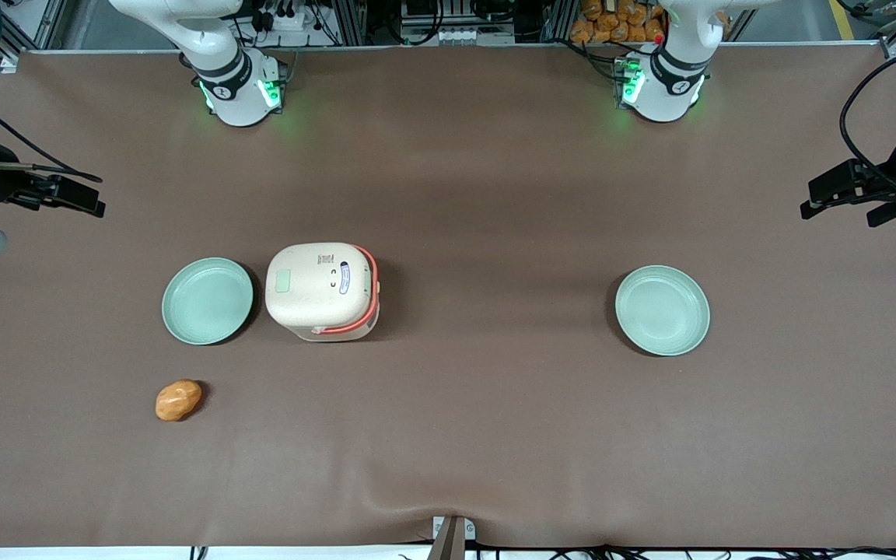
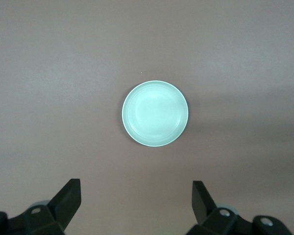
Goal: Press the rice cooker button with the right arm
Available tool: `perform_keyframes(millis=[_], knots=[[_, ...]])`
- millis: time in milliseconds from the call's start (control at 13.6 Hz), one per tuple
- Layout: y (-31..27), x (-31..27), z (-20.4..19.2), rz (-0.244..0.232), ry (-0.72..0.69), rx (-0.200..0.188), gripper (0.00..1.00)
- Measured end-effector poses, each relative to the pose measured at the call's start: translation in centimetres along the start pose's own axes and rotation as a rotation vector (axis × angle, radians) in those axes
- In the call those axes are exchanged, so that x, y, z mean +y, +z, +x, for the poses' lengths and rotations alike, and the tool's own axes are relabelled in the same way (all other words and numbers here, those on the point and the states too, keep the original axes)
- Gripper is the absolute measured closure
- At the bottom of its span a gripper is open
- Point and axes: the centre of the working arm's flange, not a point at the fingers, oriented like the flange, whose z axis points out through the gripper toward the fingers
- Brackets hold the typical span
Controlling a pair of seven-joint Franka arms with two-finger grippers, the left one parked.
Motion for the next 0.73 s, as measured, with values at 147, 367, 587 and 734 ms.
perform_keyframes(millis=[147,367,587,734], knots=[[-0.02,-0.01,0.0,0.0,-0.001,0.0,0.0],[-0.03,-0.05,-0.01,0.0,-0.002,0.001,0.0],[-0.24,-0.08,-0.03,0.001,-0.002,0.005,0.0],[-0.31,-0.23,-0.06,0.0,-0.005,0.007,0.0]])
